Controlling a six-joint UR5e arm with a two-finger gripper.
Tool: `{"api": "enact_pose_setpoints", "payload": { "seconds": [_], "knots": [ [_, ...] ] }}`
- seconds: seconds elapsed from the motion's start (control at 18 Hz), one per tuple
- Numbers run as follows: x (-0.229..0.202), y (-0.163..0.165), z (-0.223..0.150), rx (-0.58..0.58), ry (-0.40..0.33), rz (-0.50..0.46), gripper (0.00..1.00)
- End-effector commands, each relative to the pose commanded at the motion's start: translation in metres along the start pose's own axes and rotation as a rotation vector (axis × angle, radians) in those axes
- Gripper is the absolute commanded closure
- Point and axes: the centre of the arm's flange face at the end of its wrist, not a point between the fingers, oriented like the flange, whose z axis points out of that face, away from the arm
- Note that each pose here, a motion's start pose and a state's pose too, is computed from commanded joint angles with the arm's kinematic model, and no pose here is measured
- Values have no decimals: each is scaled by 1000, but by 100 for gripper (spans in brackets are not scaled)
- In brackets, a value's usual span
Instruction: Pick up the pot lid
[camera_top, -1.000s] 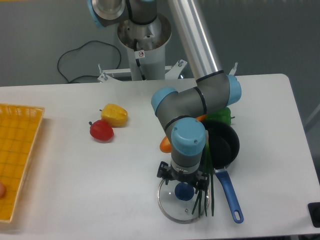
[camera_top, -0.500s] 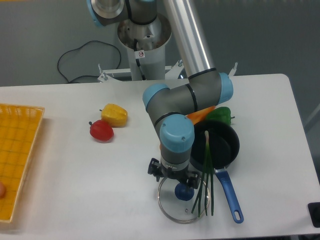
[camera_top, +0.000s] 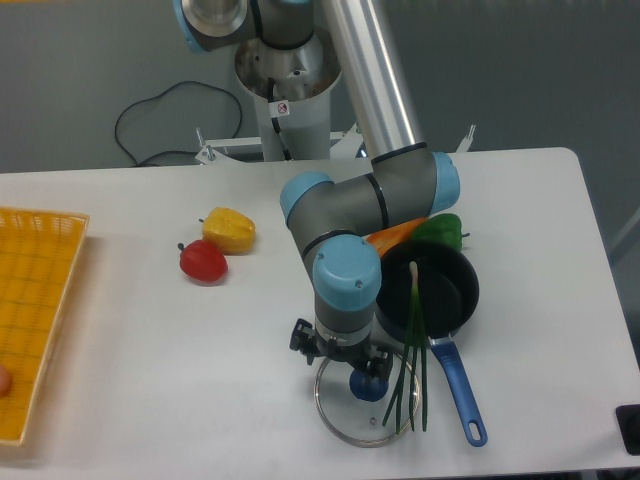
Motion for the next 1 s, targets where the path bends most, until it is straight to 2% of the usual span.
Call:
{"api": "enact_pose_setpoints", "payload": {
  "seconds": [1.0],
  "knots": [
    [-24,4,10,-13,-14,-26,0]
  ]
}}
